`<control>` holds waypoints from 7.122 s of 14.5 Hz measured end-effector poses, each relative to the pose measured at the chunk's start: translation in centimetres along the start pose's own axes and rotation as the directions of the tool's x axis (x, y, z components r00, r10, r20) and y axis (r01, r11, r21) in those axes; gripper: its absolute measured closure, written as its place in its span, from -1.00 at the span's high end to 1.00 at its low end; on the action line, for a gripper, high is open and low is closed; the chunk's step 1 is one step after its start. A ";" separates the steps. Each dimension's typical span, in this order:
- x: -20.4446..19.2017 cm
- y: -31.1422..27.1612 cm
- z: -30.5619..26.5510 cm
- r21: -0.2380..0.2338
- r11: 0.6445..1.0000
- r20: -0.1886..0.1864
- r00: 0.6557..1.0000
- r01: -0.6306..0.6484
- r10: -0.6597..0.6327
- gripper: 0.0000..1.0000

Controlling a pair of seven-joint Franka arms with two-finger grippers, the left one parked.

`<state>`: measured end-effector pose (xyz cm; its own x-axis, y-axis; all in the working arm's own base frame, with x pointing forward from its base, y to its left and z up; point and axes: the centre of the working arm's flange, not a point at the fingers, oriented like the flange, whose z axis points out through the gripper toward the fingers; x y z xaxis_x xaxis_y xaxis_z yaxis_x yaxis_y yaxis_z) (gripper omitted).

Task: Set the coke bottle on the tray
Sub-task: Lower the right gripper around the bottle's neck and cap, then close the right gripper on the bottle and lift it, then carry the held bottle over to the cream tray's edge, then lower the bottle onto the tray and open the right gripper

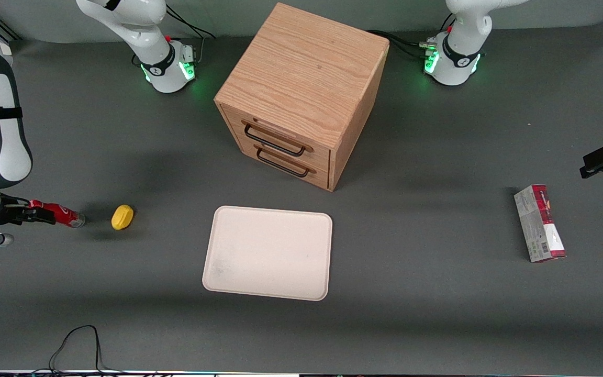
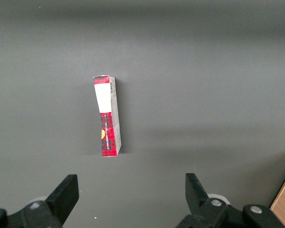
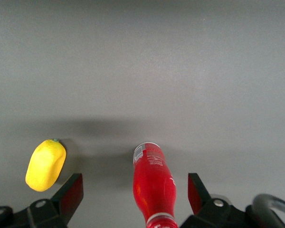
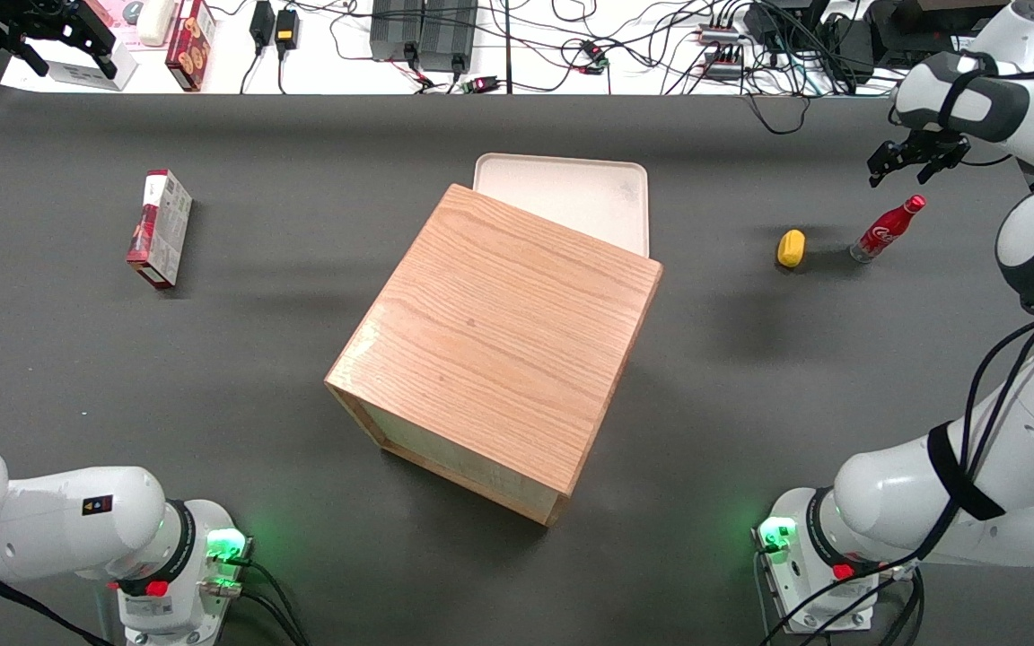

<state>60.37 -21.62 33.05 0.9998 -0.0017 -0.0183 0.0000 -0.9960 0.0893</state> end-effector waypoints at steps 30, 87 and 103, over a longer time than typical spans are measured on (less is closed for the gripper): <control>-5.3 2.2 1.3 0.003 0.999 0.006 0.999 -0.038 0.037 -0.35; 13.2 -44.9 -5.0 0.065 0.867 0.085 0.868 -0.494 0.489 -0.35; 13.1 -46.1 -5.2 0.080 0.851 0.074 0.855 -0.519 0.514 1.00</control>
<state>73.56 24.77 33.87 0.8531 -0.5200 -0.0431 -0.5203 -0.8540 0.0056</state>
